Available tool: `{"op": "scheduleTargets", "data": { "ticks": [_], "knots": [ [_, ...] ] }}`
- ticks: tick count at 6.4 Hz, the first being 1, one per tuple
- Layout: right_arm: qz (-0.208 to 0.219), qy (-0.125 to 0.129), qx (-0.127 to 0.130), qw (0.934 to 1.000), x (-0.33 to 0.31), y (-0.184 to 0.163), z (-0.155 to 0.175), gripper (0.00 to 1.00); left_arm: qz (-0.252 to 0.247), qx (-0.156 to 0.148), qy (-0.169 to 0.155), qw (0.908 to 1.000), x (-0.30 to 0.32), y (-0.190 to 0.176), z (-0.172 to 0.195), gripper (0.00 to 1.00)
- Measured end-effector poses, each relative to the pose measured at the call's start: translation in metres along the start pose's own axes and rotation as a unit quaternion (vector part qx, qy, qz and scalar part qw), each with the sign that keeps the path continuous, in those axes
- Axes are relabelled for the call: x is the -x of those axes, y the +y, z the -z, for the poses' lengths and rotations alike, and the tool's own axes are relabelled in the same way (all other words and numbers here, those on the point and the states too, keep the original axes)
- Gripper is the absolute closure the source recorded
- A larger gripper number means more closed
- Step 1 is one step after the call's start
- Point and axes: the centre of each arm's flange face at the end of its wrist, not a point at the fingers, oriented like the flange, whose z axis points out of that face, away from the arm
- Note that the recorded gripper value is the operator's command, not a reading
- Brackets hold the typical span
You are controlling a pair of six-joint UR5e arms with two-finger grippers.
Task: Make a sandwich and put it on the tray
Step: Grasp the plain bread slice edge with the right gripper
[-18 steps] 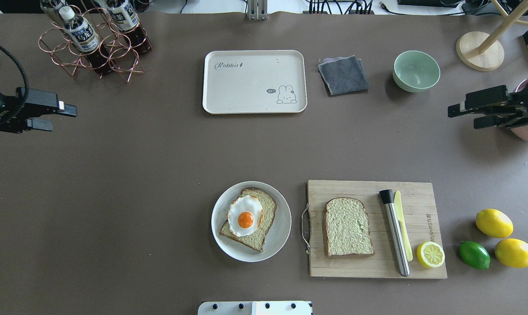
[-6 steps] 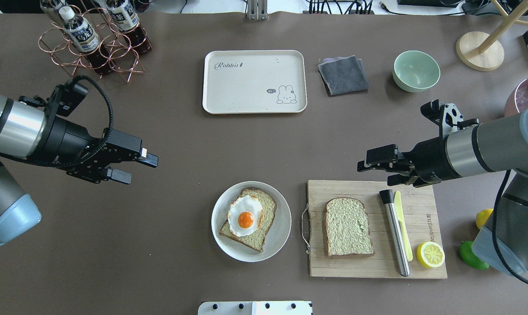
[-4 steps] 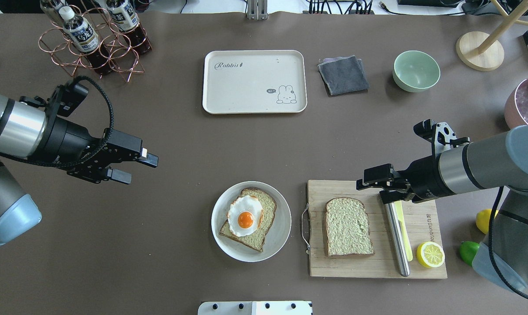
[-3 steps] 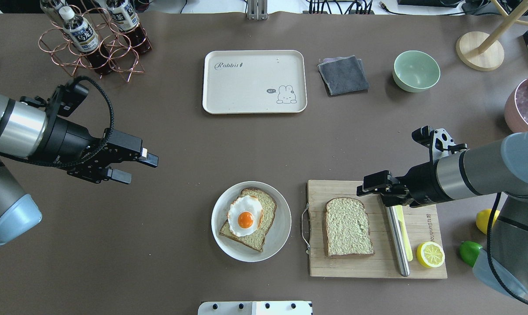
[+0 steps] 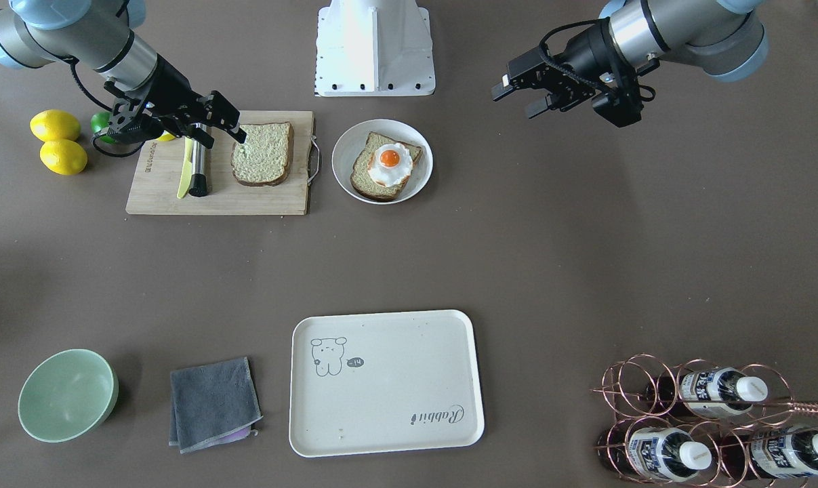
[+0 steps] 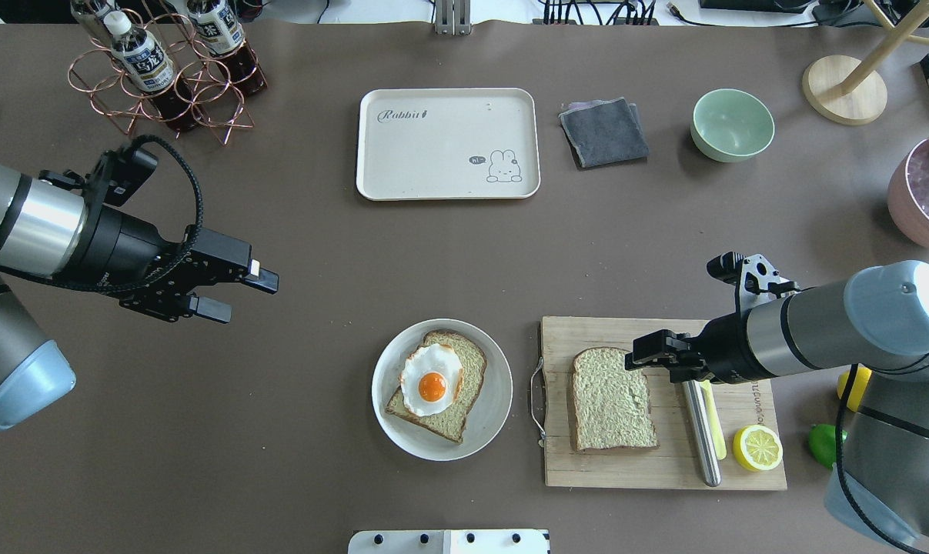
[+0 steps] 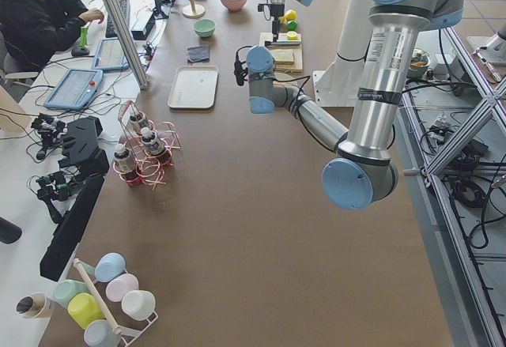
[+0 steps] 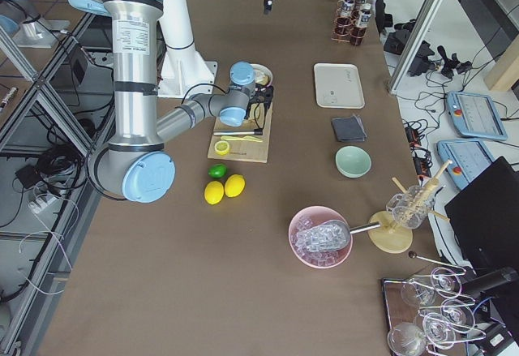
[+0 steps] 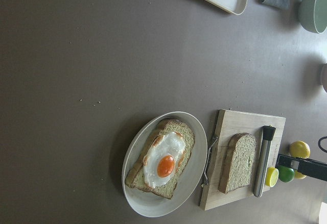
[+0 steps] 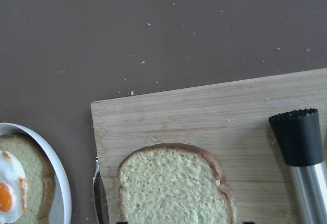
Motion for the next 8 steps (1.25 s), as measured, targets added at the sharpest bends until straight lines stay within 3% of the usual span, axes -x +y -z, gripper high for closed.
{"op": "scheduleTargets", "data": {
  "ticks": [6,7,8],
  "knots": [
    [0.013,0.031,-0.012,0.9994,-0.015,0.024,-0.035,0.21,0.002,-0.003,-0.002,1.0000,0.003,-0.003,-0.002,0.03],
    [0.015,0.033,-0.014,0.9992,-0.016,0.027,-0.040,0.51,0.002,-0.003,-0.002,1.0000,0.002,-0.003,-0.002,0.03],
    [0.016,0.034,-0.016,0.9992,-0.015,0.028,-0.043,0.91,0.002,-0.003,-0.002,1.0000,0.002,-0.003,-0.002,0.02]
  ]
}}
